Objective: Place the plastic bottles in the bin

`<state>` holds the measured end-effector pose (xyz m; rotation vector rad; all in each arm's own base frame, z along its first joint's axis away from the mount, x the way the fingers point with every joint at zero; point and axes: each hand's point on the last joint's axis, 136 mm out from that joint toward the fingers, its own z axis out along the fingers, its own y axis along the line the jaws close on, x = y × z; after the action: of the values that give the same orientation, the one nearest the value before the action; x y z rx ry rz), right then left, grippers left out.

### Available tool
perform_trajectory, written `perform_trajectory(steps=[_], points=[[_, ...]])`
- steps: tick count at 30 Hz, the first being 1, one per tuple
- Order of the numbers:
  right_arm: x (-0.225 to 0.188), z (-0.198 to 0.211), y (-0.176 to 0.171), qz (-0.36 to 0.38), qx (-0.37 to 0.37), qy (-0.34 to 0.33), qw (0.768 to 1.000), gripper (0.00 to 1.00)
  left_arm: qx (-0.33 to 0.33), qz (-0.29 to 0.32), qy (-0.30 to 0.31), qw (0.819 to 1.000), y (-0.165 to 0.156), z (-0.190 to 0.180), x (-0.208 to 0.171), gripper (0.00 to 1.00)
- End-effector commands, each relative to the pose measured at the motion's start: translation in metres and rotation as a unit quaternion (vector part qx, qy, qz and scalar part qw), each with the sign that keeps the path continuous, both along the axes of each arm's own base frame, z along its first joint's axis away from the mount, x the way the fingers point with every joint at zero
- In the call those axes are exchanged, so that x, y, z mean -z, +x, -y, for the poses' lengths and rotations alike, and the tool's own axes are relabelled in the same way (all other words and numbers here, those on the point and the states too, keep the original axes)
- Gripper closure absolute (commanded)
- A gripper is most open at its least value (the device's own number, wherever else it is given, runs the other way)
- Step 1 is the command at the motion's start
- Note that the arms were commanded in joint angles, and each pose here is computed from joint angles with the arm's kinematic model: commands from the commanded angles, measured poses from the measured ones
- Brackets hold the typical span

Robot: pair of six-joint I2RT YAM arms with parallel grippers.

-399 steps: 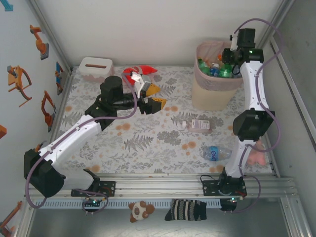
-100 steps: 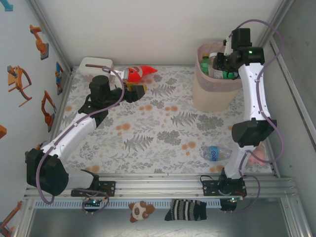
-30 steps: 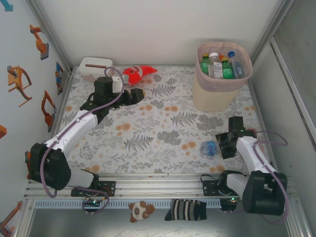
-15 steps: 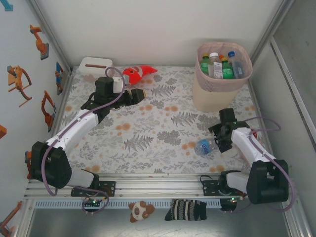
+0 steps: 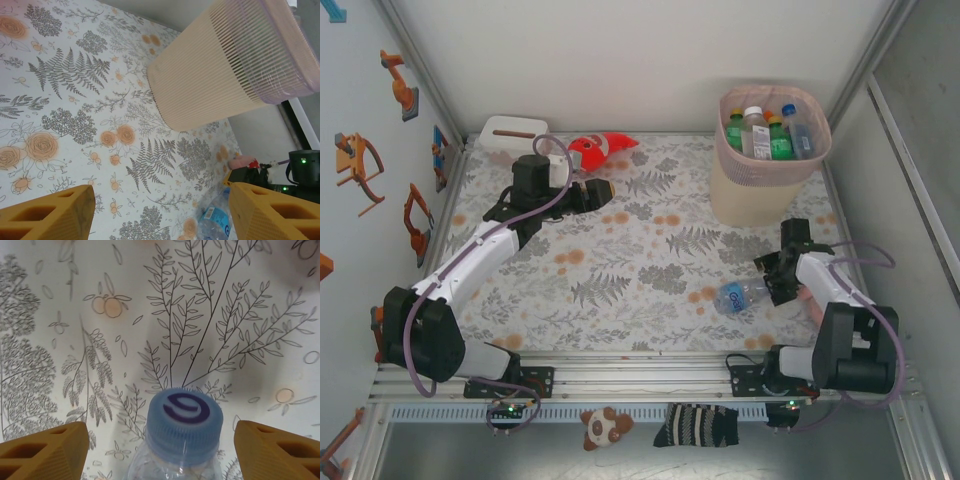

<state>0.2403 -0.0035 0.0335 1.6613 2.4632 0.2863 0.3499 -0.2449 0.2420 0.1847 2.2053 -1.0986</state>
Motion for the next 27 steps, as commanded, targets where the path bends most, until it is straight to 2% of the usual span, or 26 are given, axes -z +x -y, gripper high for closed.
perform_trajectory(steps=[1, 16, 22, 27], points=[[0.009, 0.001, 0.005, 0.004, 0.012, 0.012, 1.000, 0.29, 0.000, 0.008, -0.009, 1.000, 0.002, 0.000, -0.014, 0.30], [0.027, 0.015, 0.000, -0.010, 0.021, 0.008, 1.000, 0.50, -0.001, 0.012, -0.005, 1.000, 0.002, -0.001, -0.017, 0.29], [0.014, 0.016, 0.003, 0.011, 0.022, 0.006, 1.000, 0.62, -0.001, 0.012, -0.005, 1.000, 0.003, -0.001, -0.018, 0.29], [-0.008, 0.014, 0.006, 0.040, 0.023, 0.008, 0.999, 0.65, -0.002, 0.015, -0.005, 1.000, 0.004, -0.001, -0.019, 0.29]])
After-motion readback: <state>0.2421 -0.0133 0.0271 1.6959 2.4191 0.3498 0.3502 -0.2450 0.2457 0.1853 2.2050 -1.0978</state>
